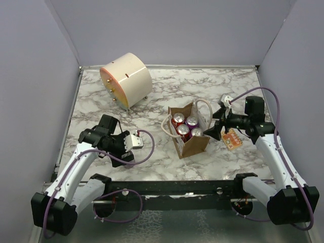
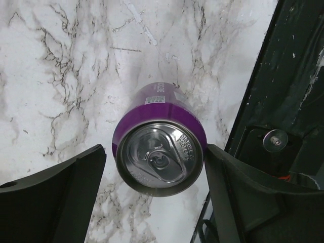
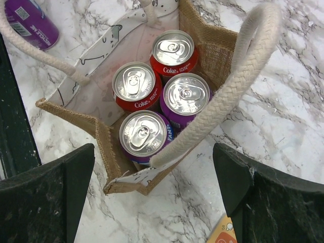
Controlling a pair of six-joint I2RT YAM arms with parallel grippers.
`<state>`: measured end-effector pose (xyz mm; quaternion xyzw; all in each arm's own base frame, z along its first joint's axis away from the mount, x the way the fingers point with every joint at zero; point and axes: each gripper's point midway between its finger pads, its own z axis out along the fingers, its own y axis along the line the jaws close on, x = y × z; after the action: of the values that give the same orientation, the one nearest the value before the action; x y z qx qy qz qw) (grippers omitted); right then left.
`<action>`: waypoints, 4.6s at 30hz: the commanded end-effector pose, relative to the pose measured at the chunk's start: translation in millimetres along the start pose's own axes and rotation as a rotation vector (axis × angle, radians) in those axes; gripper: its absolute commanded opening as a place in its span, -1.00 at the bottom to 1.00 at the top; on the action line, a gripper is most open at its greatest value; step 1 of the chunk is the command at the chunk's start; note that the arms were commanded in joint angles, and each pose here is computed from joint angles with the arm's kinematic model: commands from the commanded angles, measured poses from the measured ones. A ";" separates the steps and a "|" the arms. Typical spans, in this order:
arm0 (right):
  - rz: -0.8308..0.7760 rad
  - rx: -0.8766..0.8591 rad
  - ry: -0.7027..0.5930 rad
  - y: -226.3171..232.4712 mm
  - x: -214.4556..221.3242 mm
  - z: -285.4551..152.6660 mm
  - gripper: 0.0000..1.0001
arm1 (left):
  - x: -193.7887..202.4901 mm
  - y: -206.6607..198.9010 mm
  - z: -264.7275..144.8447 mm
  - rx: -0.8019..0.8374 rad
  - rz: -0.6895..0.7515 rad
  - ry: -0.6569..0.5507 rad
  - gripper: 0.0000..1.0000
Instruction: Place the beverage into the canvas bag
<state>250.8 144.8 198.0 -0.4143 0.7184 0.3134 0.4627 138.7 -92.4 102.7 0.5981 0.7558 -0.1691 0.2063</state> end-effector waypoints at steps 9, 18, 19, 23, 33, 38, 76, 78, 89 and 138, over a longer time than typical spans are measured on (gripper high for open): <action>-0.033 0.031 0.007 -5.5 0.5 -0.5 1.00 | -20.9 6.5 9.7 0.025 0.073 -0.105 0.28; -0.032 0.023 0.003 -3.4 0.2 -0.6 1.00 | -46.1 13.9 -8.4 0.008 0.103 -0.162 -0.51; -0.033 0.022 0.002 -2.9 0.0 -0.8 1.00 | -53.7 16.1 -14.9 -0.003 0.113 -0.180 -0.66; -0.041 0.013 -0.007 -0.8 -3.0 -1.5 0.99 | -89.4 26.9 -45.5 -0.061 0.155 -0.269 -1.00; -0.089 0.105 0.012 -6.3 -18.4 -17.9 0.91 | -195.4 70.1 -142.2 -0.259 0.149 -0.530 -1.00; -0.128 0.108 0.045 -0.5 -35.9 -32.9 0.80 | -241.9 88.7 -172.8 -0.283 0.104 -0.663 -1.00; -0.351 -0.199 0.240 63.7 19.1 41.5 0.34 | -322.6 104.7 -90.1 0.004 0.040 -0.720 -1.00; -0.348 -0.196 0.240 63.5 21.7 42.6 0.27 | -321.2 101.5 -86.5 0.020 0.043 -0.717 -1.00; -0.332 -0.200 0.216 71.2 22.3 38.7 -0.23 | -318.3 68.0 -66.6 0.153 0.090 -0.698 -1.00; -0.333 -0.287 0.160 102.7 23.0 18.4 -0.98 | -336.9 -0.3 20.3 0.420 0.225 -0.605 -1.00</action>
<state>172.9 191.7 163.6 -0.6124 0.6441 0.2661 0.3732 208.6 -368.5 232.3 0.6150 0.5846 -0.4508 0.2772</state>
